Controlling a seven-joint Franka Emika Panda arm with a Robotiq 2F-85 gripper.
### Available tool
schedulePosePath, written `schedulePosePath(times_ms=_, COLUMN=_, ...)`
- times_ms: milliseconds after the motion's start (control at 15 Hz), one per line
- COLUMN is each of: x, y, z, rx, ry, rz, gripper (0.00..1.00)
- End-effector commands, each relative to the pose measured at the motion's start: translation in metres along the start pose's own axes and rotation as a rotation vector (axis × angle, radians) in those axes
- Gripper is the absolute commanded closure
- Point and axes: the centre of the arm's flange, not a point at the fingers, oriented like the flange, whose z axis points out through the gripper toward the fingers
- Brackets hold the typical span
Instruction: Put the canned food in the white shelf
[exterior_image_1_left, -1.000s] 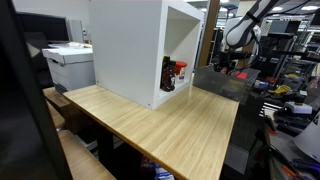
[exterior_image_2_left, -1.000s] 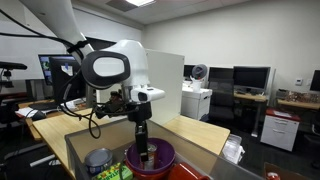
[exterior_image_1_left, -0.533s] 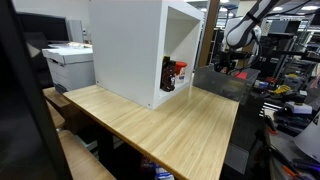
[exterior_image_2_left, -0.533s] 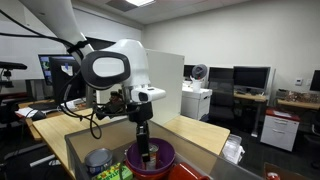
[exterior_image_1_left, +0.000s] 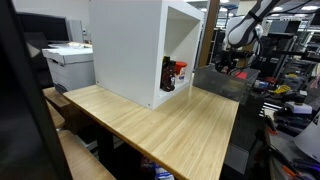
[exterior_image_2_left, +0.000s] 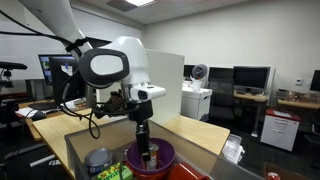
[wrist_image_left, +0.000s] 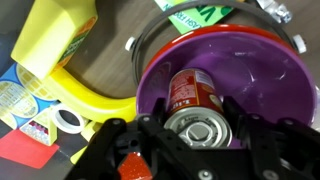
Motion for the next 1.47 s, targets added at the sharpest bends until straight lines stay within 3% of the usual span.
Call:
schedulePosePath(times_ms=0, x=-0.015, y=0.011, z=-0.028, rx=0.018, ry=-0.010, rz=-0.010, gripper=0.66)
schedulePosePath(times_ms=333, x=-0.024, y=0.020, z=-0.062, rx=0.039, ry=0.005, rz=-0.034, gripper=0.66)
schedulePosePath(times_ms=733, x=-0.028, y=0.023, z=-0.100, rx=0.053, ry=0.091, rz=-0.079, gripper=0.66)
schedulePosePath(times_ms=1400, x=-0.043, y=-0.011, z=-0.140, rx=0.075, ry=0.201, rz=-0.223, gripper=0.66)
